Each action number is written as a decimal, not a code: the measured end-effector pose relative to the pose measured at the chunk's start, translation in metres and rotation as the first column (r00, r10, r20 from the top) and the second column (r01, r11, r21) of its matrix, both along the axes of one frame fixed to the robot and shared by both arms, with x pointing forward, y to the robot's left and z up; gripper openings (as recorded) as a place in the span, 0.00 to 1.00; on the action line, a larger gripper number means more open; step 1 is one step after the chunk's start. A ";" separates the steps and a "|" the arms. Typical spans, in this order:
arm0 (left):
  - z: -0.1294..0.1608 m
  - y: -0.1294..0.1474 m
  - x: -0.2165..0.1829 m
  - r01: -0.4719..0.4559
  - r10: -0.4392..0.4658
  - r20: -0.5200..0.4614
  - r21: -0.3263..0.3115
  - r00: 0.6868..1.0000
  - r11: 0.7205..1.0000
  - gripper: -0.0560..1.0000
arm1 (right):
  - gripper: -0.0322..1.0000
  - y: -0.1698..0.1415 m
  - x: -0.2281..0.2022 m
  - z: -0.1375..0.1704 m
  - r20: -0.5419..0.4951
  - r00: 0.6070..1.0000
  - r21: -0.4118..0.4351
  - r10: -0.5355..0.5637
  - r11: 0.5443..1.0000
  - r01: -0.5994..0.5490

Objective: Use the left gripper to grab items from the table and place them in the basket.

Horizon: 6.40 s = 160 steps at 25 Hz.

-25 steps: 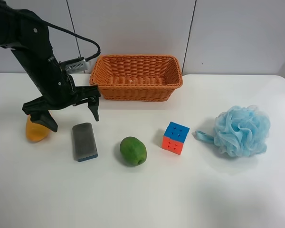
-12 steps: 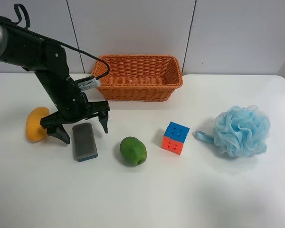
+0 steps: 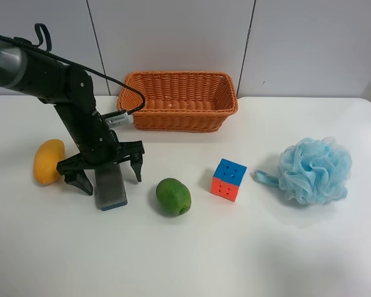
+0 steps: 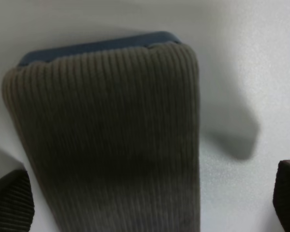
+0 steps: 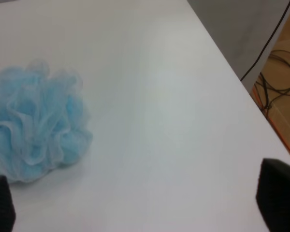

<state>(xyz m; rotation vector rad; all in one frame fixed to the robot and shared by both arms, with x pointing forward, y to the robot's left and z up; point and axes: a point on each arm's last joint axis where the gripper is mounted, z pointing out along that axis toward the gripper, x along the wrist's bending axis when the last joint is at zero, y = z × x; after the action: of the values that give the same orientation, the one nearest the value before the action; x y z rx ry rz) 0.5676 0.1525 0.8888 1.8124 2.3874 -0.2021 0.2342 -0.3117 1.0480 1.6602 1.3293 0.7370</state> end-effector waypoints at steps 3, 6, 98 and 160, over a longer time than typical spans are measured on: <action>0.000 0.000 0.000 0.006 -0.006 0.002 0.005 1.000 1.000 0.89 | 0.99 0.000 0.000 0.000 0.000 1.000 0.000 0.000 1.000 0.000; 0.000 0.001 0.000 0.008 -0.008 0.003 0.008 1.000 1.000 0.73 | 0.99 0.000 0.000 0.000 0.000 1.000 0.000 0.000 1.000 0.000; 0.129 -0.064 0.154 0.391 -0.349 0.564 0.050 0.749 0.919 0.99 | 0.99 0.000 0.000 0.000 0.000 1.000 0.000 0.000 1.000 0.000; 0.168 0.138 -0.318 0.176 -0.390 0.786 0.349 0.480 0.921 0.99 | 0.99 0.000 0.000 0.000 0.000 1.000 0.000 0.000 1.000 0.000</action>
<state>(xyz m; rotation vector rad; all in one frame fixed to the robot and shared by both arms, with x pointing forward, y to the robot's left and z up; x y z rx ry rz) 0.2493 0.2910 1.0563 1.7627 1.4174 0.7961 0.2342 -0.3117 1.0480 1.6602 1.3293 0.7370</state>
